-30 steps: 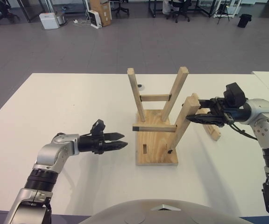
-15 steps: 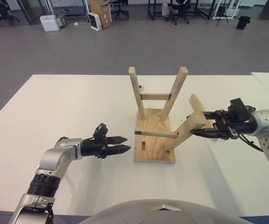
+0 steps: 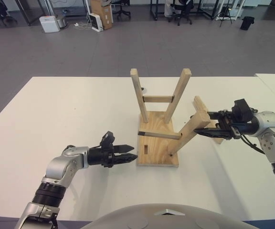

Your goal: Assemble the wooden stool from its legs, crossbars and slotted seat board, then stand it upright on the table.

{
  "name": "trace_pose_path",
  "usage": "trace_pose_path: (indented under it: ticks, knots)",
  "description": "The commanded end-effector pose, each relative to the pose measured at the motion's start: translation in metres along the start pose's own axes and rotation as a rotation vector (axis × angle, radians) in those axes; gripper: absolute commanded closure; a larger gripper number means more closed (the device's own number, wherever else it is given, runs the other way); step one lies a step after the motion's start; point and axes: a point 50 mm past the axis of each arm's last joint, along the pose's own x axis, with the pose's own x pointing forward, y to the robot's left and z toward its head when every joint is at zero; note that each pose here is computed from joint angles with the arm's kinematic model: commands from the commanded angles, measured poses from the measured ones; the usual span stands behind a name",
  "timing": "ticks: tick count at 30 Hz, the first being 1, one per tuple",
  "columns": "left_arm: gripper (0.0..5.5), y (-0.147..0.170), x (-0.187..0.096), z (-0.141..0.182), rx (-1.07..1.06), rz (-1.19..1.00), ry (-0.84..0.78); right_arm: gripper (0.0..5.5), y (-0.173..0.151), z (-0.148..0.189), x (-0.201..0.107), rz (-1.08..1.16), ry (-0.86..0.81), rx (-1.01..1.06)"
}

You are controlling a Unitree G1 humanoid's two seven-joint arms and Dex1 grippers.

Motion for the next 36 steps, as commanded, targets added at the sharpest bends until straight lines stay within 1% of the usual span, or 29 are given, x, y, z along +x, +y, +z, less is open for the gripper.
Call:
trace_pose_path:
  ticks: [1,3,4,7,11,12,15,16,17,18,19,21,23,26,28,31,33,36]
  knots:
    - [2.39,-0.003,0.004,0.001,0.043,0.023,0.009,3.48,0.011,-0.08,-0.006,-0.301,0.394,0.252]
    - [2.39,-0.004,0.006,-0.001,0.038,0.022,0.006,3.48,0.007,-0.079,-0.006,-0.343,0.425,0.252]
    - [2.39,-0.005,0.007,-0.002,0.036,0.021,0.004,3.48,0.009,-0.081,-0.006,-0.308,0.453,0.324]
    - [2.39,-0.005,0.008,-0.003,0.035,0.022,0.002,3.48,0.013,-0.083,-0.007,-0.266,0.432,0.457]
    - [2.39,-0.004,0.008,-0.002,0.036,0.023,0.002,3.48,0.02,-0.085,-0.011,-0.238,0.491,0.456]
    - [2.39,-0.004,0.007,-0.002,0.036,0.024,0.002,3.11,0.021,-0.084,-0.011,-0.226,0.503,0.461]
    - [2.39,-0.004,0.007,-0.002,0.034,0.025,0.001,2.54,0.021,-0.08,-0.012,-0.19,0.543,0.45]
    - [2.39,-0.004,0.007,-0.002,0.034,0.026,0.0,2.38,0.019,-0.079,-0.015,-0.198,0.553,0.439]
    - [2.39,-0.004,0.007,-0.002,0.033,0.028,-0.001,2.09,0.017,-0.078,-0.017,-0.213,0.561,0.425]
    - [2.39,-0.005,0.007,-0.003,0.032,0.029,-0.002,1.98,0.015,-0.075,-0.019,-0.237,0.565,0.395]
    - [2.39,-0.005,0.007,-0.003,0.03,0.03,-0.003,1.76,0.011,-0.071,-0.02,-0.277,0.566,0.358]
    - [2.39,-0.006,0.006,-0.004,0.027,0.033,-0.006,1.73,0.003,-0.062,-0.023,-0.396,0.548,0.282]
    - [2.39,-0.006,0.005,-0.006,0.024,0.041,-0.011,1.73,-0.008,-0.053,-0.031,-0.593,0.517,0.22]
    - [2.39,-0.006,0.002,-0.008,0.02,0.062,-0.026,1.73,-0.017,-0.057,-0.053,-0.931,0.528,0.152]
    - [2.39,-0.005,0.001,-0.008,0.019,0.07,-0.028,1.73,-0.021,-0.061,-0.061,-1.084,0.516,0.143]
    - [2.39,-0.003,0.002,-0.006,0.027,0.072,-0.025,1.73,-0.024,-0.071,-0.061,-1.224,0.505,0.133]
    - [2.39,-0.002,0.002,-0.004,0.032,0.072,-0.024,1.73,-0.024,-0.079,-0.06,-1.26,0.52,0.154]
    - [2.39,-0.001,0.002,-0.004,0.051,0.083,-0.014,2.32,-0.016,-0.097,-0.057,-1.263,0.574,0.249]
